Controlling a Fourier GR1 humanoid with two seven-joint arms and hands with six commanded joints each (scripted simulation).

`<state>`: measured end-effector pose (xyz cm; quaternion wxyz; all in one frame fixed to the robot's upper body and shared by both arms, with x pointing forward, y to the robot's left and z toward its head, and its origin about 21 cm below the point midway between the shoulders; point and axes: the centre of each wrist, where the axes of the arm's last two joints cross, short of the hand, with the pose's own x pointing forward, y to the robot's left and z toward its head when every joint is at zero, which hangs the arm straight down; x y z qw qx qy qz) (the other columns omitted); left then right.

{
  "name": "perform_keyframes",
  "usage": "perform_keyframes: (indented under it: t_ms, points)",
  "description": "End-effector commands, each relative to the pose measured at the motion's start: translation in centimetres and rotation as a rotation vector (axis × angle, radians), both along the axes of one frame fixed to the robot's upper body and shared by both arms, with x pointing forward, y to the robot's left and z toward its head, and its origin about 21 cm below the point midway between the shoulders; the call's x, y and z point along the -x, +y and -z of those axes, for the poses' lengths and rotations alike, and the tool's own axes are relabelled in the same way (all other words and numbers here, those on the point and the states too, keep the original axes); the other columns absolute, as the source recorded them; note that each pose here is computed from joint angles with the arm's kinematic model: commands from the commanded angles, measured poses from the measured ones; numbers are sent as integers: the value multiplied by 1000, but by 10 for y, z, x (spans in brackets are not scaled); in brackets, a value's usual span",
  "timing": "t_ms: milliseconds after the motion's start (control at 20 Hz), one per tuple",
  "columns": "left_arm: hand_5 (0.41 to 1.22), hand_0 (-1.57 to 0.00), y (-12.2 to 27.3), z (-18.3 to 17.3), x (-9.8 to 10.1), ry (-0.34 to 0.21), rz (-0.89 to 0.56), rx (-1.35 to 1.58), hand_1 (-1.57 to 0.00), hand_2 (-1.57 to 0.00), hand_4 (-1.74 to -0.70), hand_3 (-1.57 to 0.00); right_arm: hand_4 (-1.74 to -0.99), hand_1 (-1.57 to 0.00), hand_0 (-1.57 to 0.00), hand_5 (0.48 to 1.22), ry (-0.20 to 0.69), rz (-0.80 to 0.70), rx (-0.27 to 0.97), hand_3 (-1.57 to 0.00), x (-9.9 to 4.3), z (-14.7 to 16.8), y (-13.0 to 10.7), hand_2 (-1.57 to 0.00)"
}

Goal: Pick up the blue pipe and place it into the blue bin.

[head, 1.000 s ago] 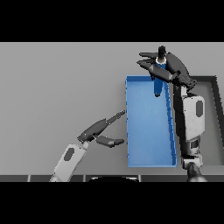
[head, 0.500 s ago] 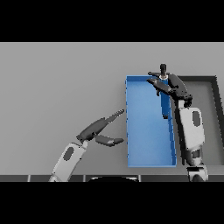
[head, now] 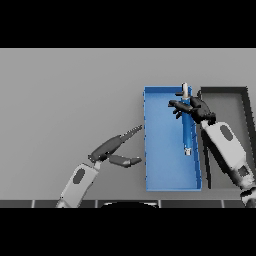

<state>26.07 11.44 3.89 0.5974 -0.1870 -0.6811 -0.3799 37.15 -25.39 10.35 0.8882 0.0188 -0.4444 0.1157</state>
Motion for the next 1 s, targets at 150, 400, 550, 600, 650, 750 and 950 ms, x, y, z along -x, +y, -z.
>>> perform_keyframes:
  t_ms: [150,400,550,600,650,750,950]
  points:
    - [494,1,0,1,0,15,0,3,1,1,-926,1,-1307,-419,-443,1068,2,-88,110,-118,3,-12,6,-404]
    - [496,1,0,-1,1,11,-1,-7,1,1,-927,1,-1205,-137,-145,837,3,-307,332,-38,13,-9,12,-132]
    - [496,1,3,-1,2,5,-5,-2,1,1,-929,1,-1161,-70,-74,771,9,-338,383,-19,12,-12,12,-67]
    - [496,1,1,-2,1,9,-5,-6,1,1,-930,1,-1144,-55,-59,759,9,-341,386,-15,11,-12,11,-53]
    - [496,1,4,0,2,8,-4,-5,1,1,-931,1,-1125,-44,-47,747,10,-347,390,-12,10,-12,13,-42]
    - [497,1,0,1,-1,24,-9,-15,1,1,-932,1,-1099,-28,-30,725,5,-365,398,-7,11,-7,11,-27]
    - [496,1,8,1,0,12,-14,-4,1,1,-930,1,-1084,-17,-19,712,1,-411,418,-4,10,-10,10,-17]
